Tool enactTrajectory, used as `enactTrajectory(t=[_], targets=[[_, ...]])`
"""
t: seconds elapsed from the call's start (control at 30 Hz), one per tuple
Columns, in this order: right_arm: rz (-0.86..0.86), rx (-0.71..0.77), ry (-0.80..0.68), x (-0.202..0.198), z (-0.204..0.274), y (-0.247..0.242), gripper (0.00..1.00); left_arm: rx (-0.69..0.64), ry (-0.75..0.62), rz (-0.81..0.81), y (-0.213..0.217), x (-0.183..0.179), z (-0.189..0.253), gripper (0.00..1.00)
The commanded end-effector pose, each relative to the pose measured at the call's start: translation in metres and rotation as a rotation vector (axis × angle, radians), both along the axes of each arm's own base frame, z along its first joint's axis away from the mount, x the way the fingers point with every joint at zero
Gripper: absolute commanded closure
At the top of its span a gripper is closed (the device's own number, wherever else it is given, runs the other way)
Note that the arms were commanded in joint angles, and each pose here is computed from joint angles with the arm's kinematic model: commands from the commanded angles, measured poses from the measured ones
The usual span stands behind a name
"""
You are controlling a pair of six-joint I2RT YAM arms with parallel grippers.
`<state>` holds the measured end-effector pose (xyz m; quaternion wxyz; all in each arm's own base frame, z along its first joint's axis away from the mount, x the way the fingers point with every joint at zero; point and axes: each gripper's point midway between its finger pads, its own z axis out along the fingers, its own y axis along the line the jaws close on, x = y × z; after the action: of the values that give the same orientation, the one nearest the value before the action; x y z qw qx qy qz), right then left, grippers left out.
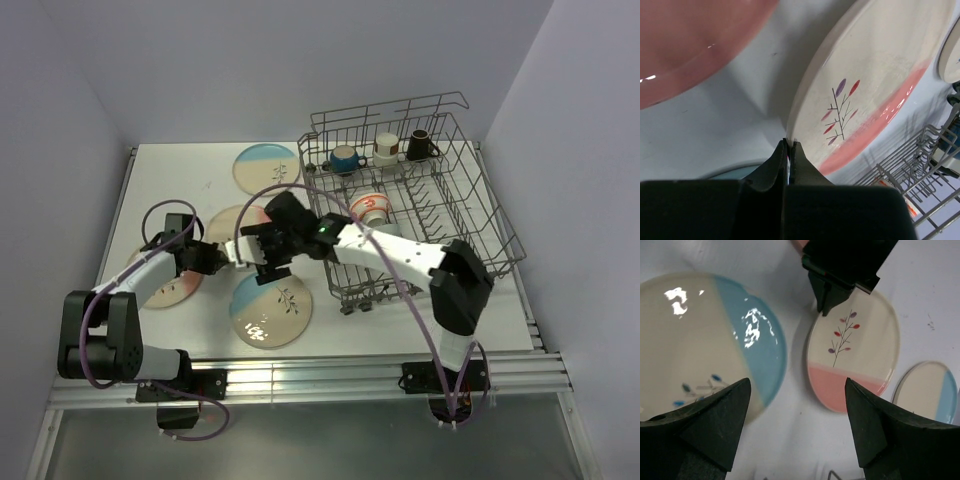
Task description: Load the mixed dishes into the dish rack
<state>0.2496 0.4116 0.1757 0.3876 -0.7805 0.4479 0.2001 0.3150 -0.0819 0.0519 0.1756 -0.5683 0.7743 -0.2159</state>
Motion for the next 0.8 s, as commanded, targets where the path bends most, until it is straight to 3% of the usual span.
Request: enactTrajectory(t=[0.0, 0.3, 0.77], targets=[[-0.203, 0.098, -0.124, 0.036, 0.004, 0.036, 0.18, -0.083, -0.098, -0.042, -0.009, 0.007, 0.029, 1.00], [-0.348, 0.041, -0.182, 0.055, -0.057, 0.051, 0.19, -0.136, -0.124, -0.081, -0.011, 0.004, 0.042, 1.00], [-0.405, 0.039, -0.292, 0.081, -0.085, 0.057, 0.23, -0.240, -0.186, -0.090, -0.013, 0.000, 0.073, 1.00]])
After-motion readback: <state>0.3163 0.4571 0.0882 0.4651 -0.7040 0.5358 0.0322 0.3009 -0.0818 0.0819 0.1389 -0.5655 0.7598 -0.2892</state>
